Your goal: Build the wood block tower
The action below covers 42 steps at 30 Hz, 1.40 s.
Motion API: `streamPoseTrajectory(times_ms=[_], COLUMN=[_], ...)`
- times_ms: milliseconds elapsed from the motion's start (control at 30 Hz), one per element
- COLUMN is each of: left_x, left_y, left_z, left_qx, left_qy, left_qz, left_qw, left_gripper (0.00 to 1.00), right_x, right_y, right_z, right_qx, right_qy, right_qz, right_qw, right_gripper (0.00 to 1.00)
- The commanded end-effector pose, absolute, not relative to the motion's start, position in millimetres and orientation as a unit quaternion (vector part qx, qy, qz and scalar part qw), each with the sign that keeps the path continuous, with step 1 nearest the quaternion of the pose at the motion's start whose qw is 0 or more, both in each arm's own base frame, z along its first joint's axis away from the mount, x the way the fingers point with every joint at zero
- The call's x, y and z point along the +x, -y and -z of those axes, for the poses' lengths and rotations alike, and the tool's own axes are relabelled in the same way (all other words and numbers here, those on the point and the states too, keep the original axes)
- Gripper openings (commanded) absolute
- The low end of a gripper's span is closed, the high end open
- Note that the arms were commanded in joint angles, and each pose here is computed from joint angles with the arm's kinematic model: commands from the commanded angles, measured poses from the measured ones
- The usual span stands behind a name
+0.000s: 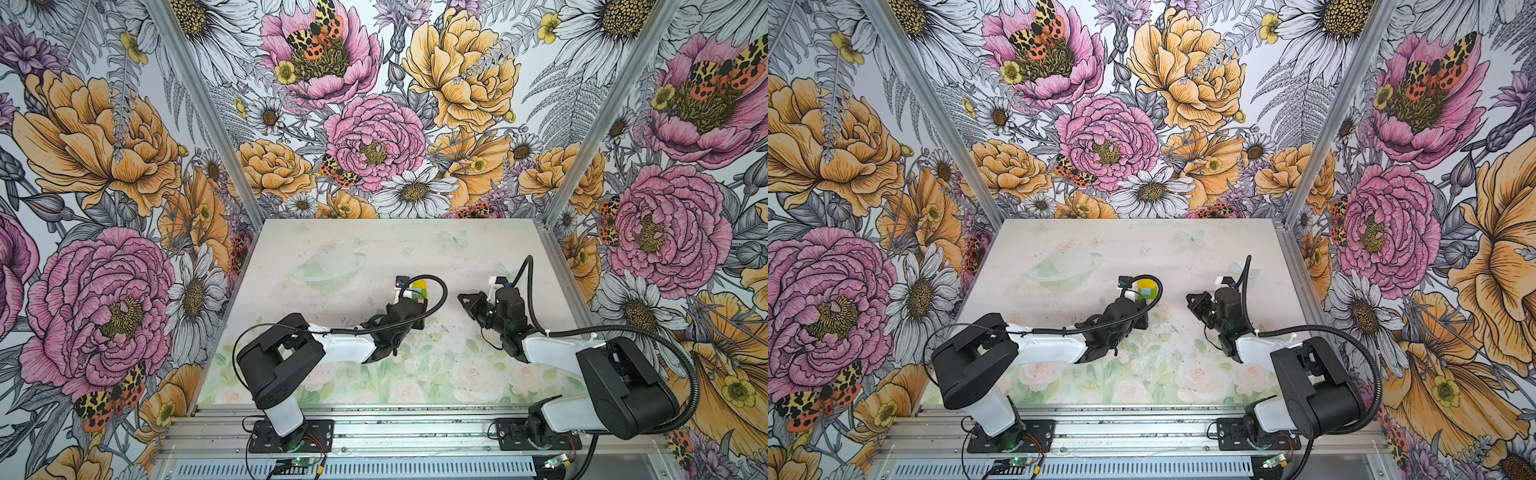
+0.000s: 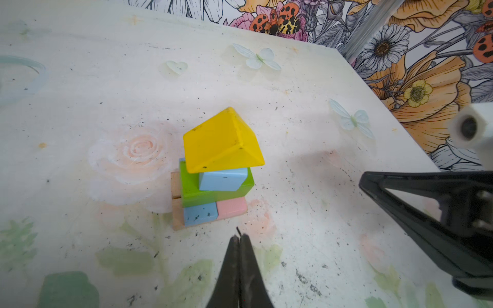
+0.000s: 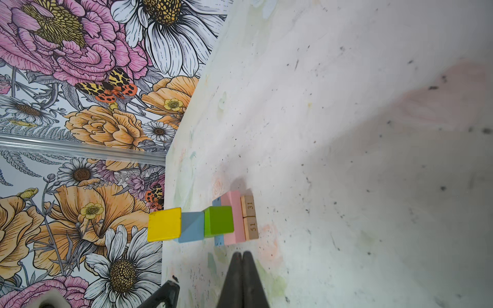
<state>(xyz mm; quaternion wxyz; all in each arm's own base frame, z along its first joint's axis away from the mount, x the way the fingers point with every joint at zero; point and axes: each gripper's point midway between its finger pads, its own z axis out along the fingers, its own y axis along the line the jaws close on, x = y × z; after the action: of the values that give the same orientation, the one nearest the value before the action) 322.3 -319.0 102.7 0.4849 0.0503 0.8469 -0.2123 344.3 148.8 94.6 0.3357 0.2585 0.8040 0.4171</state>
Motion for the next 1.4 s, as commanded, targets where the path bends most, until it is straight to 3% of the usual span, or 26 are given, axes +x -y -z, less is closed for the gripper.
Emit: streamPoseTrajectory(times_ms=[0,300,1367], left_x=[320.7,312.3,334.1], left_y=[327.2,330.4,344.3], left_z=[-120.9,-117.6,-111.0], left_qx=[0.069,0.09,0.085], left_qy=[-0.821,-0.805,-0.81], left_qz=[0.258,0.305,0.286], left_qw=[0.505,0.501,0.505], left_gripper=[0.0,0.0,0.0], right_x=[346.1,344.9,344.7], right_y=[-146.9,-143.0,-133.6], right_z=[-109.2,-106.7,-101.0], right_qx=[0.24,0.244,0.255], right_qy=[-0.795,-0.794,-0.791], right_qz=[-0.424,-0.423,-0.421], right_qw=[0.361,0.363,0.362], right_gripper=[0.0,0.0,0.0])
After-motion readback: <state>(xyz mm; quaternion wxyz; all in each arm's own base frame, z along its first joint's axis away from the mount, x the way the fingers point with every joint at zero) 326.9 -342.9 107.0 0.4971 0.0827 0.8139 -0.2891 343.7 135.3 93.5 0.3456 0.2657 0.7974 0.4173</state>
